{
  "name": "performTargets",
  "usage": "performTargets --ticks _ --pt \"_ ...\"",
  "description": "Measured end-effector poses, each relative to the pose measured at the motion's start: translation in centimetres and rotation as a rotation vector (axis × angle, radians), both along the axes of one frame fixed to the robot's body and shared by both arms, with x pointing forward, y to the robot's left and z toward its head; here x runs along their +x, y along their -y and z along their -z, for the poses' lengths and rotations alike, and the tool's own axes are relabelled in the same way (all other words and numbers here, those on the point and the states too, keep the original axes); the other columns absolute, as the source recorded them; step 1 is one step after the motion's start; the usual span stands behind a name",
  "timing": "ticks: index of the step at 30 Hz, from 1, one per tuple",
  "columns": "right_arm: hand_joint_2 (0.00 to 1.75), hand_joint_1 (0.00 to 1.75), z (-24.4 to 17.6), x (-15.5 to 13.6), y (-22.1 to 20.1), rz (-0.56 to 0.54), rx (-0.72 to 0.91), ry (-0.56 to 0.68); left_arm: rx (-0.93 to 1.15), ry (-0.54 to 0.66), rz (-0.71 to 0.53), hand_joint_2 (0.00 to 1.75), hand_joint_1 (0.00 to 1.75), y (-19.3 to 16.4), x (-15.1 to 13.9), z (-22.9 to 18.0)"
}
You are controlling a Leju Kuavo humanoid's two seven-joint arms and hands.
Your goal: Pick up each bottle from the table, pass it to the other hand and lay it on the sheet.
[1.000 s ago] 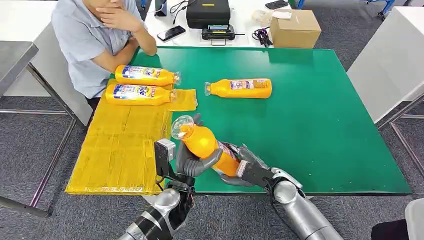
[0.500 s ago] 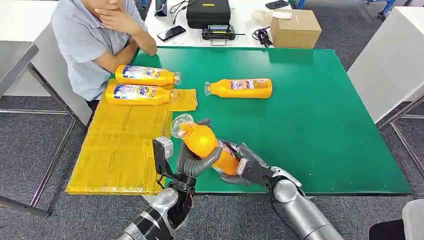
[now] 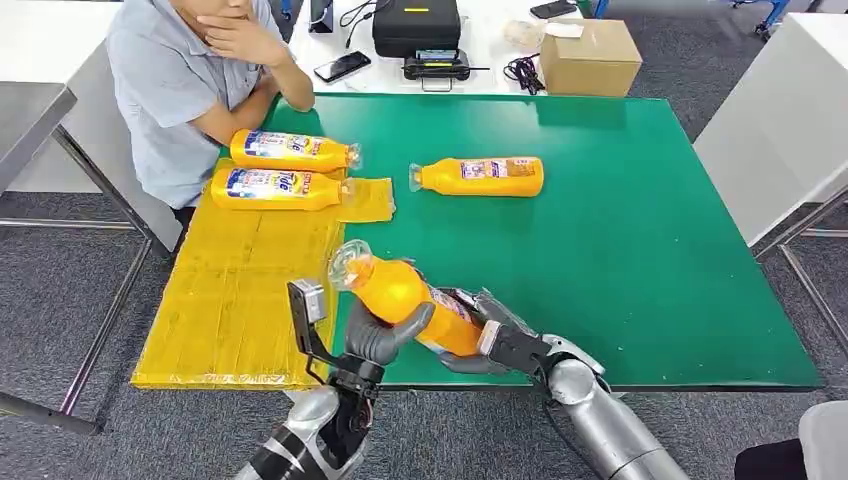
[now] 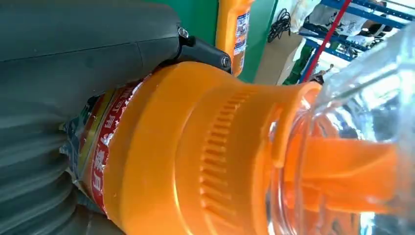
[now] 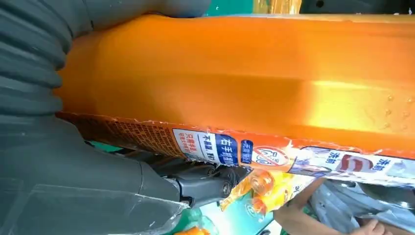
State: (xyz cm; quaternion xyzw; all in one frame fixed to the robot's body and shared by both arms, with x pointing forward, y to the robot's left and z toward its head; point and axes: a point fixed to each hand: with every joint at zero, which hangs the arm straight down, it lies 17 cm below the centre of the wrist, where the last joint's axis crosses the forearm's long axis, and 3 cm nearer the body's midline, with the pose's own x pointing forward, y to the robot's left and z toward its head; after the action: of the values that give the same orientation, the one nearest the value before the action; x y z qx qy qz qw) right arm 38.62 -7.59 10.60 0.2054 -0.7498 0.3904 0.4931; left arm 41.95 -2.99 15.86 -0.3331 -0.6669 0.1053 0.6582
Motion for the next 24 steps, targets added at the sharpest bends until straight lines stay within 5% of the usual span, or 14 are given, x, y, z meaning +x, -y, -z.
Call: performTargets --ticks 1,9,24 --pt "1.75 0.0 0.0 0.0 0.0 0.001 0.001 -0.001 -0.004 -0.002 0.003 1.75 1.75 0.0 -0.1 0.0" --pt "1.75 0.0 0.6 0.2 -0.3 0.018 -0.019 0.001 -0.031 0.014 0.012 1.75 1.75 0.0 -0.3 -1.0" --pt "1.75 0.0 0.8 2.1 0.3 0.143 -0.021 0.024 0.091 0.065 -0.274 1.75 1.75 -5.5 2.4 -2.3"
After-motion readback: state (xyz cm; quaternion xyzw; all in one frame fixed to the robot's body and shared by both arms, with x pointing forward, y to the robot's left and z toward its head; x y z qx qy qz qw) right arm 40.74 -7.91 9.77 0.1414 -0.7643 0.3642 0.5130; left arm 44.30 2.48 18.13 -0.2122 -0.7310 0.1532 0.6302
